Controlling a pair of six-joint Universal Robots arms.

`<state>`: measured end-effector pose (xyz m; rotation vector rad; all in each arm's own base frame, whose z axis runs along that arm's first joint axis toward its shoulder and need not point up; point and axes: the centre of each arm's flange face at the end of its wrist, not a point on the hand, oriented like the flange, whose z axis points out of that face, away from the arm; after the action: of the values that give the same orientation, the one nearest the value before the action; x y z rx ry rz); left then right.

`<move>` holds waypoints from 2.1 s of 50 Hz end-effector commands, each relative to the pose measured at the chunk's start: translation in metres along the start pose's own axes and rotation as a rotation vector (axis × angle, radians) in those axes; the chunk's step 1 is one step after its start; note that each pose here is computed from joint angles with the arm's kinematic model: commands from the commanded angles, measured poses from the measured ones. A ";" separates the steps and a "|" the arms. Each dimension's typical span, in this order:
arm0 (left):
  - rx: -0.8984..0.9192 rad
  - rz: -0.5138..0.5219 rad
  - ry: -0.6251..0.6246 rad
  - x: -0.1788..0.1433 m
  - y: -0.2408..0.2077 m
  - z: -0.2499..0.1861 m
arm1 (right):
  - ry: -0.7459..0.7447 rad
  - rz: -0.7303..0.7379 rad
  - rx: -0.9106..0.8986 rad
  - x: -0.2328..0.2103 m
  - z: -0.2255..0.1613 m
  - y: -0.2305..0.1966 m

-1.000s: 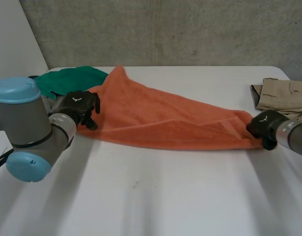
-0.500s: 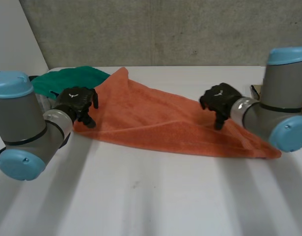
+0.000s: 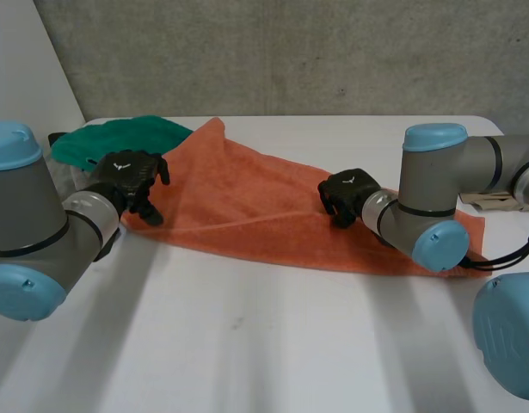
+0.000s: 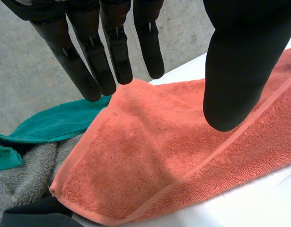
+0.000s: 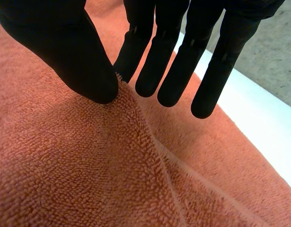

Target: Fold the laundry.

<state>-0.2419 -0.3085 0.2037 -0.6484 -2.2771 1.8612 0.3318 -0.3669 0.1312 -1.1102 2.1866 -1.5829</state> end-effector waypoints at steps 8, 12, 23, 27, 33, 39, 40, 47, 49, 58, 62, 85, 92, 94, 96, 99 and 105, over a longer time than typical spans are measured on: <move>-0.023 -0.003 0.025 -0.007 0.017 0.019 | -0.034 0.077 -0.026 0.012 -0.081 -0.079; -0.038 0.011 0.033 -0.008 0.028 0.031 | -0.055 0.077 0.009 0.012 -0.123 -0.106; -0.064 0.119 0.040 -0.010 0.056 0.061 | -0.140 0.080 0.131 -0.010 -0.197 -0.130; -0.069 0.154 0.042 -0.005 0.066 0.073 | -0.160 0.117 0.168 -0.015 -0.211 -0.133; -0.095 0.200 0.028 0.004 0.077 0.082 | -0.141 0.173 0.218 -0.012 -0.231 -0.140; -0.103 0.219 -0.008 0.003 0.068 0.073 | -0.078 0.182 0.243 0.005 -0.228 -0.138; -0.088 0.218 -0.031 -0.002 0.058 0.067 | -0.063 0.182 0.237 0.011 -0.224 -0.135; 0.102 0.175 -0.050 -0.009 -0.023 0.008 | -0.015 0.122 0.138 0.027 -0.208 -0.112; 0.141 0.162 -0.032 -0.007 -0.035 -0.007 | -0.018 0.109 0.099 0.027 -0.206 -0.105; 0.184 0.152 0.056 0.004 -0.041 -0.044 | -0.130 0.014 -0.152 0.012 -0.181 -0.049; 0.146 0.171 0.033 -0.002 -0.030 -0.039 | -0.105 -0.025 -0.146 0.019 -0.155 -0.037; 0.134 0.170 -0.014 -0.016 -0.030 -0.049 | -0.138 -0.003 -0.267 -0.036 -0.079 -0.011; 0.163 0.179 -0.025 -0.019 -0.035 -0.040 | -0.133 0.017 -0.253 -0.045 -0.069 -0.005; 0.186 0.183 -0.027 -0.019 -0.039 -0.034 | -0.086 0.004 -0.210 -0.036 -0.065 -0.014; 0.201 0.185 -0.033 -0.020 -0.043 -0.029 | -0.035 -0.016 -0.160 -0.026 -0.064 -0.028; 0.277 0.202 -0.056 -0.023 -0.064 -0.015 | 0.140 -0.075 0.001 0.010 -0.069 -0.073; 0.594 0.216 -0.276 -0.040 -0.164 0.002 | 0.537 -0.152 0.559 0.092 -0.116 -0.196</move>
<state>-0.2323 -0.3143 0.2777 -0.8112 -1.9784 2.2840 0.3191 -0.3357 0.2283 -1.1125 2.2278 -1.7685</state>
